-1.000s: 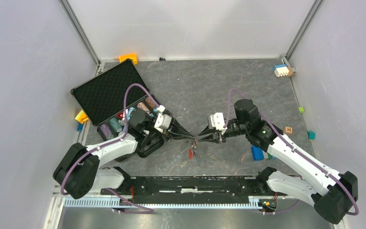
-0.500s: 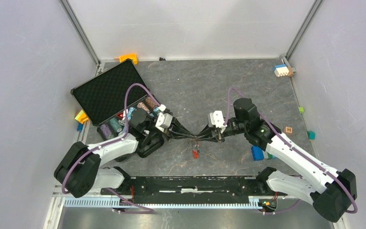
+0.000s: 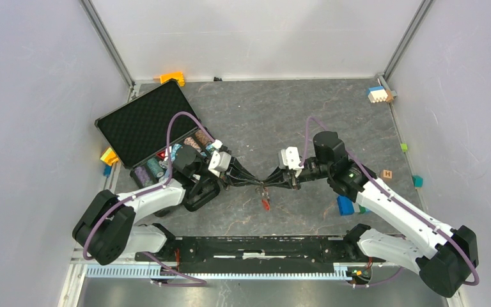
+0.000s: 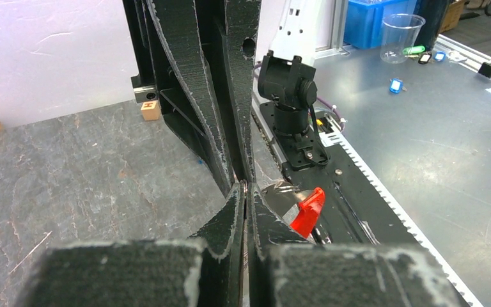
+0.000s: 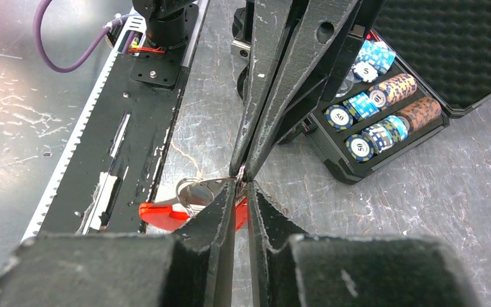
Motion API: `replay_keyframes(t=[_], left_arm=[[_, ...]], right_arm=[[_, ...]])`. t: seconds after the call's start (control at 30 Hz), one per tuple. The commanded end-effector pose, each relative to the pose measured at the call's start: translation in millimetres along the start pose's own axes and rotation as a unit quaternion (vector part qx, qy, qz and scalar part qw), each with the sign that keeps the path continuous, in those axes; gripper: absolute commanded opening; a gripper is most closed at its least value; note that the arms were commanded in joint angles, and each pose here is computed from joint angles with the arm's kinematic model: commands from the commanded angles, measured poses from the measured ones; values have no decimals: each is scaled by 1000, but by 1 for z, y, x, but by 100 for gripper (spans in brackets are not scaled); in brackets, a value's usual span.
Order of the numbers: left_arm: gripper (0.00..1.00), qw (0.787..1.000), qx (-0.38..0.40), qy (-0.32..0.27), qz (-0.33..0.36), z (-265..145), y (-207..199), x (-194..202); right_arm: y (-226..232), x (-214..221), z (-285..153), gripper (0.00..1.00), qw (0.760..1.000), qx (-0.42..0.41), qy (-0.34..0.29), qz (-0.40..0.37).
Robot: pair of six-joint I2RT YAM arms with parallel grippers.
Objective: Put the keys on the keyring
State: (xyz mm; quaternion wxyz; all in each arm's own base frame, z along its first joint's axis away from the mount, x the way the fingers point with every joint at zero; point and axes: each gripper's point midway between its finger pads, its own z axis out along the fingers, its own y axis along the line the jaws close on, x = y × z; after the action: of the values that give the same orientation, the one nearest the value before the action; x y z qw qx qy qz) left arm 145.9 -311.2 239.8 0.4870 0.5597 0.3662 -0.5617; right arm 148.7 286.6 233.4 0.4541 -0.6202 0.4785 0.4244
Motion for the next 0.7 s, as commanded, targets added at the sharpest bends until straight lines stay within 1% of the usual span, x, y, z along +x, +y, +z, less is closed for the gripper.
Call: replay_keyframes(t=[0.0, 0.27, 0.6, 0.67], left_arm=[[2, 1000, -11, -14, 17, 0, 4, -11], [2, 1000, -10, -11, 12, 0, 3, -7], [2, 1000, -11, 8, 8, -1, 6, 3], [5, 1000, -14, 14, 5, -1, 8, 6]], right_arm=[[-7, -1, 2, 15, 1000, 14, -3, -5], [-15, -1, -1, 0, 999, 34, 10, -16], [-27, 0, -12, 0, 996, 73, 45, -32], [-30, 1, -15, 0, 994, 82, 57, -38]])
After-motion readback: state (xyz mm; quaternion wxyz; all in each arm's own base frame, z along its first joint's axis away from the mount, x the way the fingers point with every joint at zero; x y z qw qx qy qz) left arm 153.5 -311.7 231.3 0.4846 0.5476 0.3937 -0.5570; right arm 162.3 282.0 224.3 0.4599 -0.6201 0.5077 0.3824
